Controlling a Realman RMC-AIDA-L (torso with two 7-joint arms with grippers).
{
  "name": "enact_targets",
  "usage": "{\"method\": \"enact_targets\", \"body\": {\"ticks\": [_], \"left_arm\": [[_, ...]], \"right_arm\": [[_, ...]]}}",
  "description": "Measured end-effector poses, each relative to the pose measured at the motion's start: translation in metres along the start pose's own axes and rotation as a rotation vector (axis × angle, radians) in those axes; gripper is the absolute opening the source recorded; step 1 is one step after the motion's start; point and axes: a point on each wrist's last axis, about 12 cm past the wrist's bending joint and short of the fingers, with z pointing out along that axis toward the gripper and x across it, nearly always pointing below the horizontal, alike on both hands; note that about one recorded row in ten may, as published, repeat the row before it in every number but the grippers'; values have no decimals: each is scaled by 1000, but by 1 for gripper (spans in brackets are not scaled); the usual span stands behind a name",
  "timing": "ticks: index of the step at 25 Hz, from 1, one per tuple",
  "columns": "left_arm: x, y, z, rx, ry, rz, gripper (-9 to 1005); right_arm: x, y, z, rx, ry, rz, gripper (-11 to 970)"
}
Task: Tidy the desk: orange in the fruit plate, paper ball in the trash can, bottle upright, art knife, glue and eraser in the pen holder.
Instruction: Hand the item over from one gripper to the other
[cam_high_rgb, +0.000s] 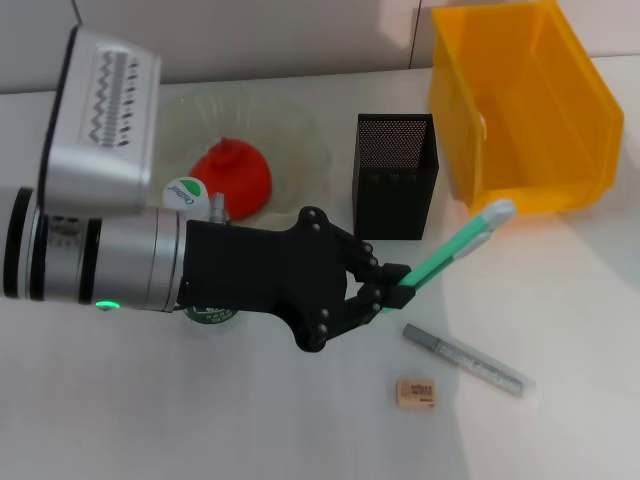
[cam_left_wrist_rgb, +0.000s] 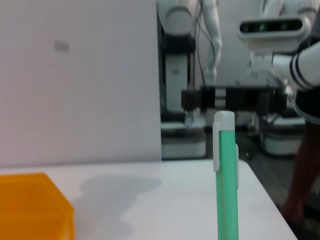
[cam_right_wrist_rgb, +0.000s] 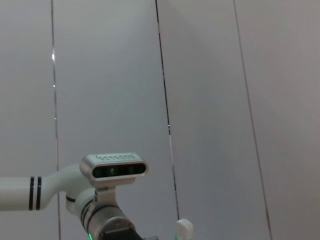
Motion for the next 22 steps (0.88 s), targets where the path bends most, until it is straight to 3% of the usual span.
{"method": "enact_targets", "body": {"ticks": [1, 3, 7, 9, 13, 14, 22], "left_arm": [[0, 0, 0, 0, 0, 0, 102], [29, -10, 0, -45, -162, 10, 103], [37, -14, -1, -65, -213, 12, 104], [61, -30, 3, -88, -271, 11, 105], [66, -35, 5, -82, -265, 10, 106], [70, -42, 14, -39, -248, 5, 107], [71, -38, 23, 19, -234, -17, 109]], "right_arm": [[0, -1, 4, -15, 0, 2, 788], [1, -3, 12, -46, -1, 6, 787], [3, -6, 25, -95, -4, -6, 787], [3, -8, 31, -120, -4, -8, 786], [6, -10, 44, -183, -1, 15, 786], [6, -10, 47, -197, 3, 18, 786], [13, -13, 67, -302, 76, 61, 785]]}}
